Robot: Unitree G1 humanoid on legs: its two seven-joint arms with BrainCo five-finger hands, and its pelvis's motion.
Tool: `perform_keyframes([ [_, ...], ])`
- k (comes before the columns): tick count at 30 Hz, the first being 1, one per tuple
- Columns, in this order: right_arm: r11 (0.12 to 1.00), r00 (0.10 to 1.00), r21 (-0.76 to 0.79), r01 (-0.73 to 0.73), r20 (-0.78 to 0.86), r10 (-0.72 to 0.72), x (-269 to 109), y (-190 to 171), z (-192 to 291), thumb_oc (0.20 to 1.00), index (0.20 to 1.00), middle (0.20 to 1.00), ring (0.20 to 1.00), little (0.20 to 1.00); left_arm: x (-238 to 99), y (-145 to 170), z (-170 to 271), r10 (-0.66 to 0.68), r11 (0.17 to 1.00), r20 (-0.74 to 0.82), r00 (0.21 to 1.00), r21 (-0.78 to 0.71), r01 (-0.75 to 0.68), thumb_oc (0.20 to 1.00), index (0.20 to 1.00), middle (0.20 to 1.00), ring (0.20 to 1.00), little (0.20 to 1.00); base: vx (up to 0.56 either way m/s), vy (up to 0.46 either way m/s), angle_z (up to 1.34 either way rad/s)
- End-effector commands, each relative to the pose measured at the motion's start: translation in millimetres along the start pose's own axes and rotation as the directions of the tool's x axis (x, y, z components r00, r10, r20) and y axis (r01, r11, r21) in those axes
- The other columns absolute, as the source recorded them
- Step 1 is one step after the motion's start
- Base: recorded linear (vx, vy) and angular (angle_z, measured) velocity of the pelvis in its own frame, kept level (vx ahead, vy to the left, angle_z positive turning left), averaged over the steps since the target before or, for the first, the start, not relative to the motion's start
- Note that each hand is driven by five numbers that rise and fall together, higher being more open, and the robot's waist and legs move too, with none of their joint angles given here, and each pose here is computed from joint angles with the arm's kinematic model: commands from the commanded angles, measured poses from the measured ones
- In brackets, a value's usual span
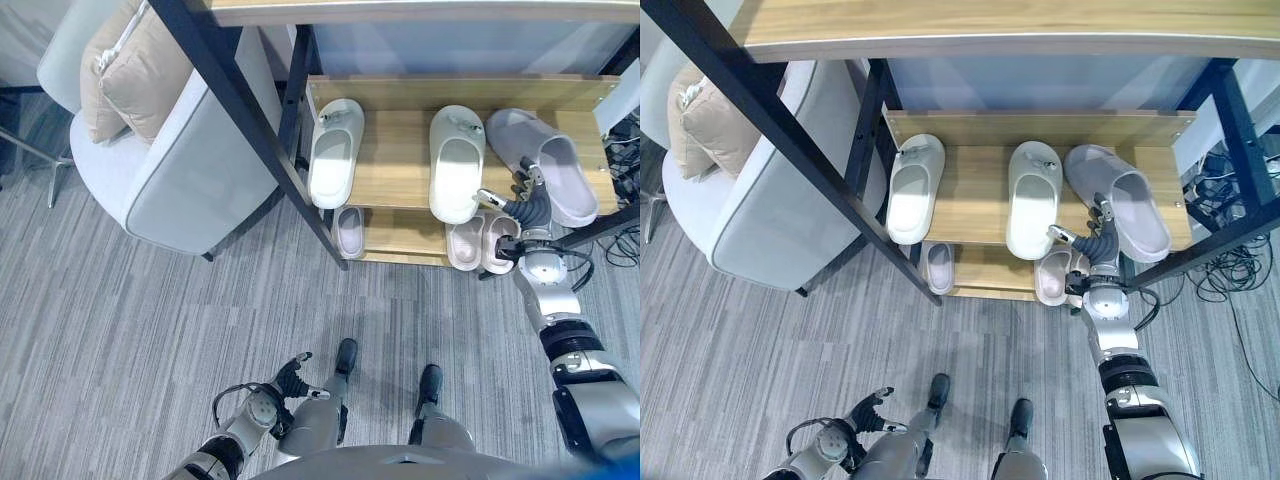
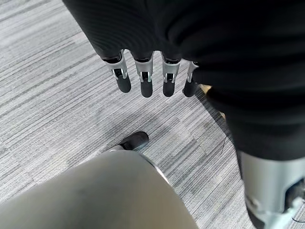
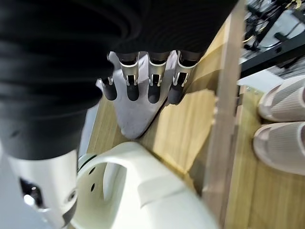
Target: Arrange the slippers neatly on the shoe rack.
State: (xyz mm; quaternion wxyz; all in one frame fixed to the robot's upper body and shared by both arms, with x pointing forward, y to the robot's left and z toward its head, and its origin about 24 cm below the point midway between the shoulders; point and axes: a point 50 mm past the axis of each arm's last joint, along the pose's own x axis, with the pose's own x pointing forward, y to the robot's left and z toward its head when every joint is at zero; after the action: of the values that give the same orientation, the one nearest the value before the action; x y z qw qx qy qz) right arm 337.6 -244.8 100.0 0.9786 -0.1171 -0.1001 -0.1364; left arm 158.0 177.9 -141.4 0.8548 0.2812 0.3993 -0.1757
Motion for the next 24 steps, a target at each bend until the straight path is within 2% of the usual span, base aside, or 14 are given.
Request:
perform_keyframes([
  [1,1.000,0.998,0.016,0.023,0.061,-0.024,4,-5,10,1.000,1.000,1.000,1.000,1.000,-2,-23,-15,-0.016,1.000,-0.101,0.995,-0.020,0.014,1.000,1.000,1.000,1.000,1.000,0.00,-0.028,0.10],
  [9,0.992,0.994,0.123,-0.041,0.109,0.028,3,20,24,1.000,1.000,1.000,1.000,1.000,4,-12,-4,0.015,0.999,-0.084,0.996,-0.040,-0.019,1.000,1.000,1.000,1.000,1.000,0.00,0.009,0.17],
  [16,0.989,0.990,0.121,-0.081,0.123,0.066,2,45,33,1.000,1.000,1.000,1.000,1.000,8,-4,6,0.042,0.997,-0.066,0.997,-0.056,-0.046,1.000,1.000,1.000,1.000,1.000,0.00,0.023,0.04],
  [24,0.992,0.989,0.129,0.007,0.149,-0.026,19,38,50,1.000,1.000,1.000,1.000,1.000,10,8,12,0.085,0.995,-0.050,0.995,-0.051,-0.087,1.000,1.000,1.000,1.000,1.000,0.01,0.019,0.06],
])
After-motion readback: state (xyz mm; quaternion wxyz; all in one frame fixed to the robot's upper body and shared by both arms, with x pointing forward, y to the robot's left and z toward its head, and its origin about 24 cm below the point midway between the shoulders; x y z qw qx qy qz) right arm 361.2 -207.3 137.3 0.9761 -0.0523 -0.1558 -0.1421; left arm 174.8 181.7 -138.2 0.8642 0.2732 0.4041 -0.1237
